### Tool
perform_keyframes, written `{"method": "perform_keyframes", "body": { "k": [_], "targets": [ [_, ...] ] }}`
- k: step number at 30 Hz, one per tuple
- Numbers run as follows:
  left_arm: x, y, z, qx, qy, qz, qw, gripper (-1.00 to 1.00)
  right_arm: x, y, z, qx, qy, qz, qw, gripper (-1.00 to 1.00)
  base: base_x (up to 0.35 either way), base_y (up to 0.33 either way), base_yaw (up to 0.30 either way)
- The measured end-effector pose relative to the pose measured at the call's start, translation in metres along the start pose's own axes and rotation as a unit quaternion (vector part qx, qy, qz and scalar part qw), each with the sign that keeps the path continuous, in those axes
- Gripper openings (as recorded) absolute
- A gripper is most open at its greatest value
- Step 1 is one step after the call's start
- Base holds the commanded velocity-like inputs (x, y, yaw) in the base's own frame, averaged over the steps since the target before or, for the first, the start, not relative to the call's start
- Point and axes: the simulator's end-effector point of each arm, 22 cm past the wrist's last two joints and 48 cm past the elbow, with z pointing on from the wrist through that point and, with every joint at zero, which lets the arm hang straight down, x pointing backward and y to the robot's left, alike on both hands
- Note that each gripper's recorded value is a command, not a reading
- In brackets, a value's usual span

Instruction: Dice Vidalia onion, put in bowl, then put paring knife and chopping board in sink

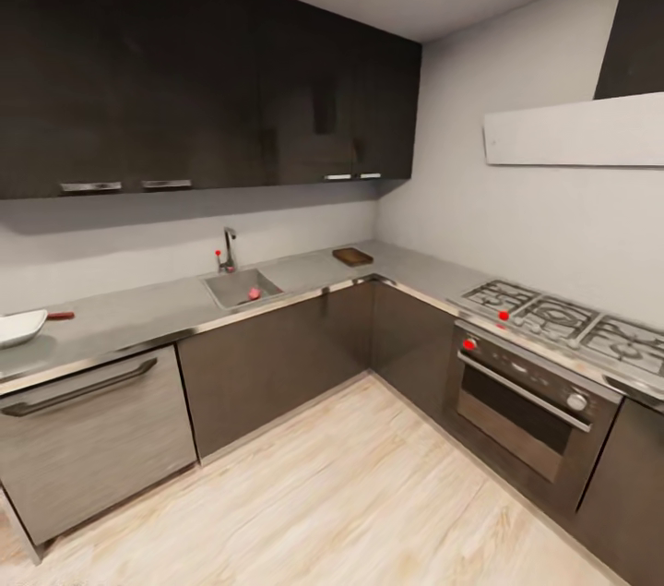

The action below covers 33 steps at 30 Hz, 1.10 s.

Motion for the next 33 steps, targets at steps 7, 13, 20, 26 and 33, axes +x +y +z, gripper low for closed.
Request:
{"method": "perform_keyframes", "body": {
  "k": [7,13,20,26,33],
  "targets": [
    [-0.0003,-0.0001,0.0001,0.000,0.000,0.000,1.0000,1.00,0.0005,0.0002,-0.0001,0.000,0.000,0.000,1.0000,1.00,0.243,-0.242,0.245],
    [-0.0008,-0.0001,0.0002,0.000,-0.001,0.000,1.0000,1.00,0.0001,0.0003,0.0000,0.000,0.000,0.000,1.0000,1.00,0.243,-0.236,0.245],
    [-0.0006,0.0000,0.0001,0.000,-0.001,0.000,1.0000,1.00,0.0003,0.0003,-0.0001,0.000,0.000,0.000,1.0000,1.00,0.243,-0.209,0.245],
    [-0.0005,0.0005,0.0001,0.000,-0.001,0.000,1.0000,1.00,0.0001,0.0005,-0.0001,-0.001,0.000,0.000,1.0000,1.00,0.243,-0.177,0.245],
    [-0.0007,0.0008,0.0001,0.000,-0.001,0.000,1.0000,1.00,0.0001,0.0006,-0.0001,-0.001,0.000,-0.001,1.0000,1.00,0.243,-0.150,0.245]
  ]
}}
